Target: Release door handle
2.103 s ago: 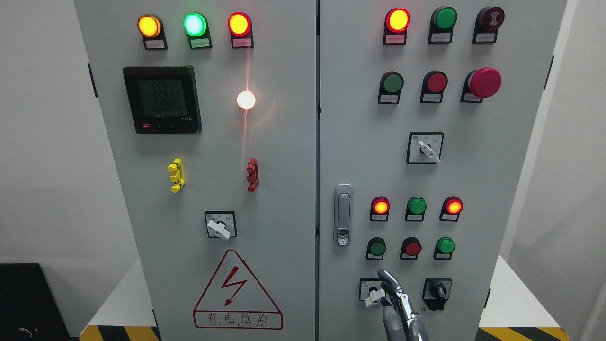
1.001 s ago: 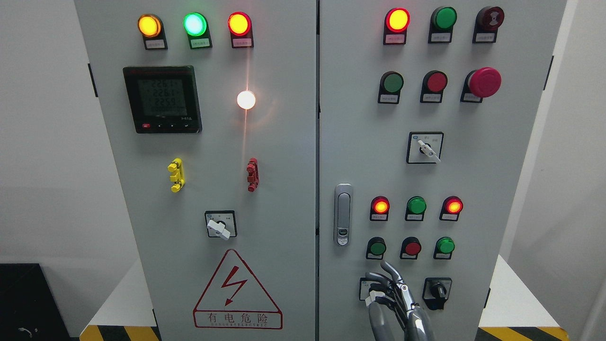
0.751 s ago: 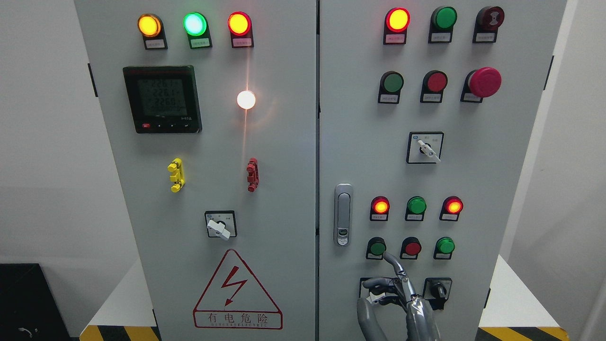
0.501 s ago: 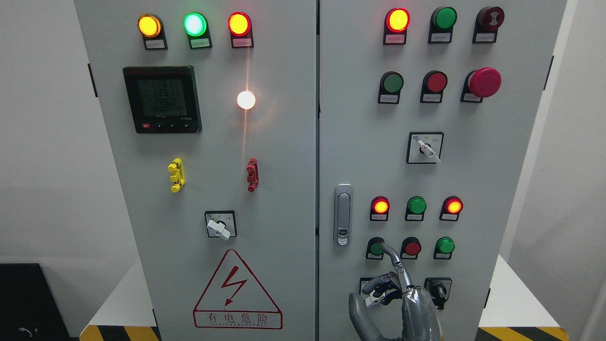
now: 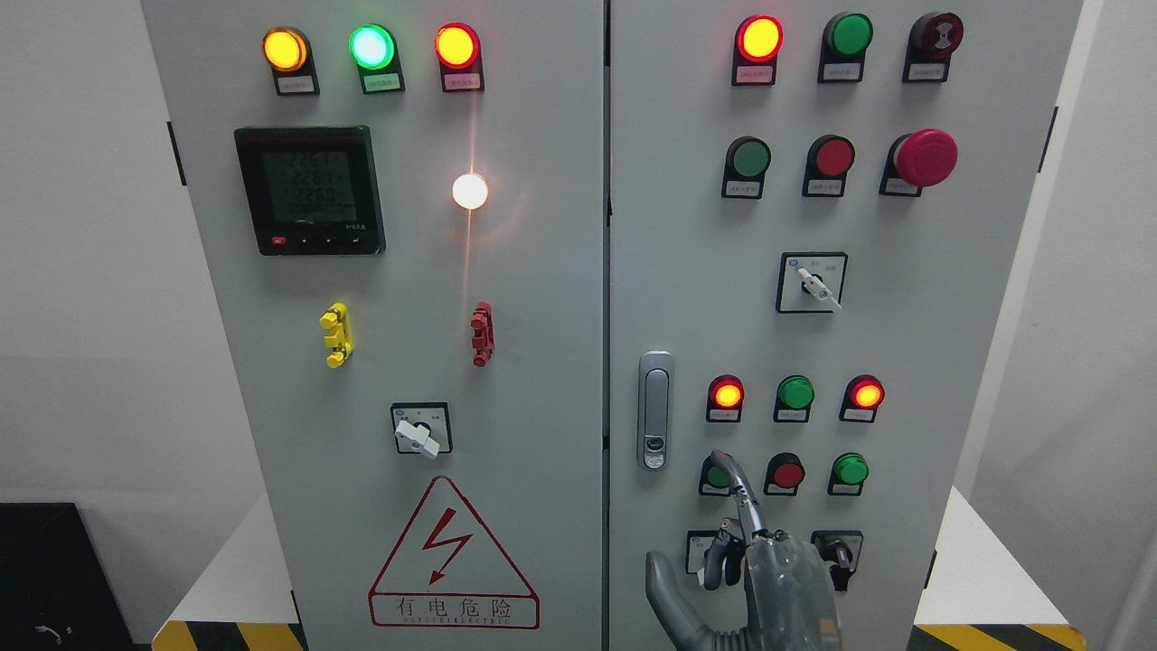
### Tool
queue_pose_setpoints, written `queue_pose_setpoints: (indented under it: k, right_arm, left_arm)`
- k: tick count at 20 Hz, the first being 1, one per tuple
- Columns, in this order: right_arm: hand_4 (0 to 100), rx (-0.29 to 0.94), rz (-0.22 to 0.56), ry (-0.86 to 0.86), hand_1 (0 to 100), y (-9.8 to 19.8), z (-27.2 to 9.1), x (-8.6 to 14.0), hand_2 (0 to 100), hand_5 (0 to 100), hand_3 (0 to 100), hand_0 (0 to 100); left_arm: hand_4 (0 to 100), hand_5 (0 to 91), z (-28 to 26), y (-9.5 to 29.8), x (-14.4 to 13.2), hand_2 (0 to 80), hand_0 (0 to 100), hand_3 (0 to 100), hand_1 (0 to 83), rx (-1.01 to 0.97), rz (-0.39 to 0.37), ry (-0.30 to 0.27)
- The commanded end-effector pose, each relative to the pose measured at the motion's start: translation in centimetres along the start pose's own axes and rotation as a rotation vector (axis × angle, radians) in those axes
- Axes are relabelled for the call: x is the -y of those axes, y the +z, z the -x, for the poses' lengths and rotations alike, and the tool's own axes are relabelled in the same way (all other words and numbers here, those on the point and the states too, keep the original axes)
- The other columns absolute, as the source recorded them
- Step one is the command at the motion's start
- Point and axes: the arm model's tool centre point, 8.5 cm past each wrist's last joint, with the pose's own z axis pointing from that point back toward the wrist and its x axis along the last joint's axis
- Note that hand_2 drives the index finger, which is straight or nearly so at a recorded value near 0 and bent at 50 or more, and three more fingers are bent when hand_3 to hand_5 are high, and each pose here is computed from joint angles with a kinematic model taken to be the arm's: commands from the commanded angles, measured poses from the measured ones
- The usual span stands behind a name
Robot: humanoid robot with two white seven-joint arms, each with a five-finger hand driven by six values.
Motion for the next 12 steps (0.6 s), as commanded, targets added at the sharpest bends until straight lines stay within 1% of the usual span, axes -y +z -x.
queue_pose_setpoints:
  k: [1, 3, 7, 12]
  right_arm:
    - [100, 0.028, -0.037, 0.163, 34, 0.1, 0.1, -1.8, 2, 100, 100, 37]
    - [100, 0.045, -0.040, 0.198, 34, 0.1, -0.2, -2.0, 2, 100, 100, 37]
    - [100, 0.079, -0.016, 0.255, 33, -1.2, -0.8, -1.7, 1, 100, 100, 36]
    - [100, 0.098, 0.000, 0.303, 32, -1.9, -1.1, -1.4, 1, 100, 100, 36]
  left_arm:
    - [0, 0.0, 1.2, 0.1, 0.0, 0.0, 12, 0, 55.6, -0.019, 0.000, 0.003]
    - [0, 0.0, 1.2, 0.1, 0.0, 0.0, 12, 0, 55.6, -0.019, 0.000, 0.003]
    - [0, 0.0, 1.2, 0.1, 0.0, 0.0, 12, 0, 55.6, -0.019, 0.000, 0.003]
    - [0, 0.0, 1.2, 0.1, 0.0, 0.0, 12, 0, 55.6, -0.019, 0.000, 0.003]
